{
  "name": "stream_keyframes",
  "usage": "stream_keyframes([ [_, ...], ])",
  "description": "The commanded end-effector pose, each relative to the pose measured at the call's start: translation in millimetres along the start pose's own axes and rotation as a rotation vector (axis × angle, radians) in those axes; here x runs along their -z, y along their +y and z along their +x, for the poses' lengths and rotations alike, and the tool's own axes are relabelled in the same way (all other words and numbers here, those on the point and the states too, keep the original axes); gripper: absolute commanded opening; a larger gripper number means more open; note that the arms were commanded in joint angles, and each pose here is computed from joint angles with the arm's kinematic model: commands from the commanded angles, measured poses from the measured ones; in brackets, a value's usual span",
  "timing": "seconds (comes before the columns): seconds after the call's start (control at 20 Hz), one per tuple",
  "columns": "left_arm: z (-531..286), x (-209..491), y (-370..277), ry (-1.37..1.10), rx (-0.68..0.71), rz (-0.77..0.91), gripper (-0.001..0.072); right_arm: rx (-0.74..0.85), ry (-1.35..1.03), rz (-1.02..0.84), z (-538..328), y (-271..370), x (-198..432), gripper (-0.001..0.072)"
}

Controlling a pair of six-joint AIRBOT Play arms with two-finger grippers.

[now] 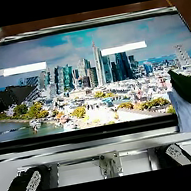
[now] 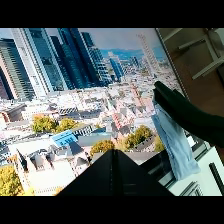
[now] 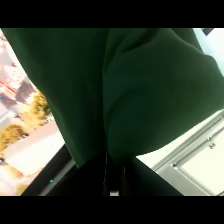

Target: Fold the shirts.

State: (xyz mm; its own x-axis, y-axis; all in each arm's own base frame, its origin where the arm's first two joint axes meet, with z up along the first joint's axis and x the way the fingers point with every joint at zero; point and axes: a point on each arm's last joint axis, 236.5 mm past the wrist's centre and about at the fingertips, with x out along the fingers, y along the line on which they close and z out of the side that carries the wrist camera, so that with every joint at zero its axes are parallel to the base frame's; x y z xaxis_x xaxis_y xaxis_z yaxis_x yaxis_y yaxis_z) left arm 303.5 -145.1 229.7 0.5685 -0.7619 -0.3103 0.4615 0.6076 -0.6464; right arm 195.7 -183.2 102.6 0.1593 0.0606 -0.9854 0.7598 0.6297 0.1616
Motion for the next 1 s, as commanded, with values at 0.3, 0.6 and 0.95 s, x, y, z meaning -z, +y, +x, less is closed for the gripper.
stream_keyframes([
  [0.3,0.0,-0.1,0.0,-0.001,0.001,-0.017,0.0041,0.179,0.117,0.001,61.3,-52.9,23.5,0.0088],
  [0.6,0.0,-0.9,0.6,-0.004,-0.001,-0.017,0.004,0.188,-0.04,-0.025,62.3,-55.0,-14.0,0.0639],
  [0.95,-1.2,-26.4,18.0,-0.103,-0.086,0.009,0.0037,-0.068,-0.361,-0.151,-16.5,24.7,-72.5,0.0634],
])
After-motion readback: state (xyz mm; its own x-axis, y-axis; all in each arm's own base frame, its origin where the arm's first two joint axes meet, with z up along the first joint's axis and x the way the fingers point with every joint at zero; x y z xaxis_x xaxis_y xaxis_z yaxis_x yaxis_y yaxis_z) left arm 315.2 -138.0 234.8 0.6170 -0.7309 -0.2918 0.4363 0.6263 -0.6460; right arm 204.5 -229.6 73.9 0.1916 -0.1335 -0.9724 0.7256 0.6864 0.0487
